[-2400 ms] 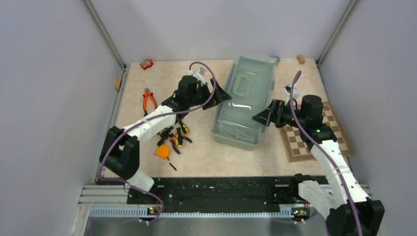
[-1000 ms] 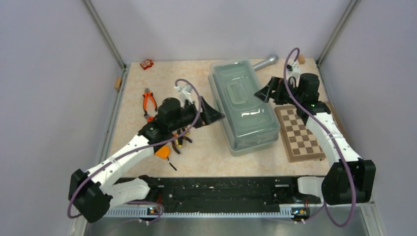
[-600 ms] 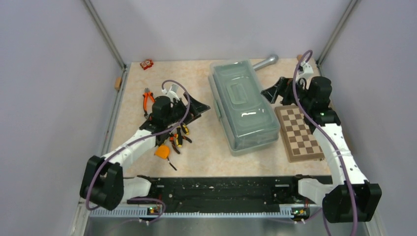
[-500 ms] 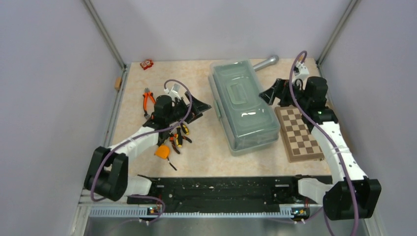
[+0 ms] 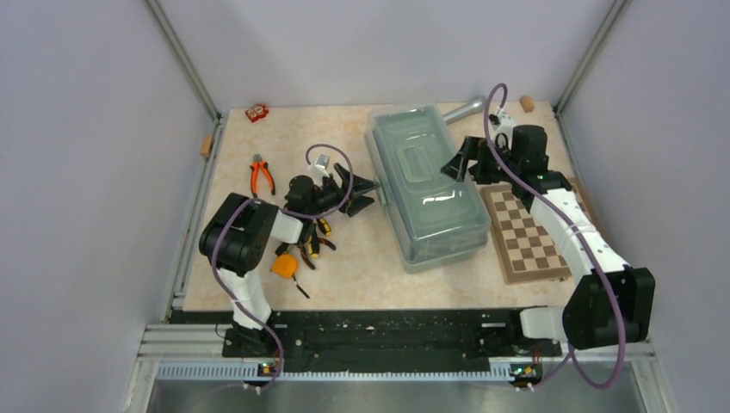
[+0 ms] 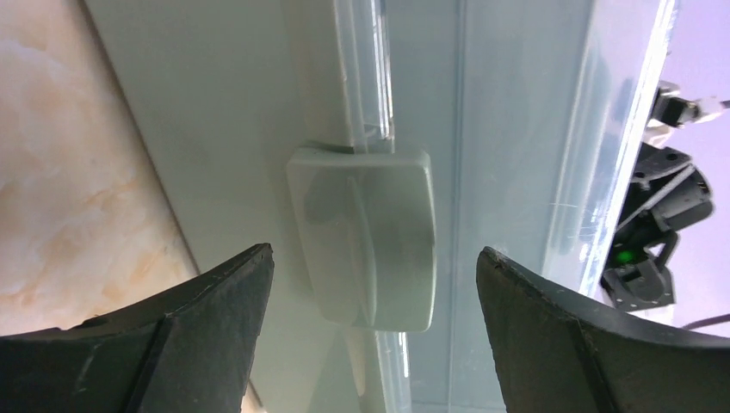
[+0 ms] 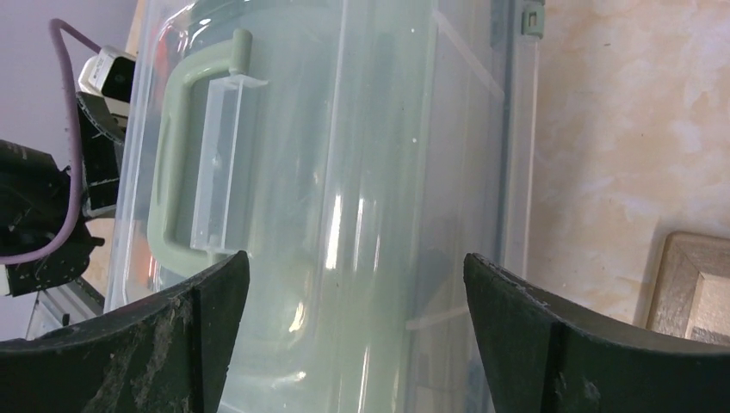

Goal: Pack the tool kit

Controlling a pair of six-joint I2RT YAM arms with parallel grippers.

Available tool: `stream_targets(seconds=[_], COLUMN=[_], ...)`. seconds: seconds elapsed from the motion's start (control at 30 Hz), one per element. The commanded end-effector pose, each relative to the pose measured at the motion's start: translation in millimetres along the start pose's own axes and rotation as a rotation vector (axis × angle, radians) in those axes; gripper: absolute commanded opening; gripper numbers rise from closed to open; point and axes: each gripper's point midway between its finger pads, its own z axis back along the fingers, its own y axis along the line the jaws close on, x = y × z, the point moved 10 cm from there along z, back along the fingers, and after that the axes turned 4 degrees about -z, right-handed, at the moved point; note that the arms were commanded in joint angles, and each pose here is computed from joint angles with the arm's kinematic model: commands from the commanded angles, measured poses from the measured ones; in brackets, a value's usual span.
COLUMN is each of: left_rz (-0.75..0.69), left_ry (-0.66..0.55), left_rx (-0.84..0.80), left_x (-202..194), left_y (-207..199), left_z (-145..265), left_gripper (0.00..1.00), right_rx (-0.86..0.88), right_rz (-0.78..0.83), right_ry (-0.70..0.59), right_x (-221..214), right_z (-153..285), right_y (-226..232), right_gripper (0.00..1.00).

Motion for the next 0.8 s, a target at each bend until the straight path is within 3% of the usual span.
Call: stream_targets(seconds=[0.0,0.43,0.77], left_rz=[-0.058,-0.068,-0.073], left_ry=[-0.021,0.032,0.079], left_rx=[-0.227,-0.154,-0.222], left_x=[4.9,-3.3,-9.5], left_y=[-23.7,6.4,1.7], left_z=[2.0,-10.8,-23.7], left_gripper=[0.91,0.92,0.91], right_rx=[0.019,0.023,0.035], right_rz=[0.04,0.003,0.005], right_ry=[-0.012,0.079,0.138], right_x=[12.7,-5.1,-15.2], right_z=[-5.5,-20.9,-30.4], right_y=[8.2,-4.2,-4.3], right_gripper=[0.92,0.73,0.63])
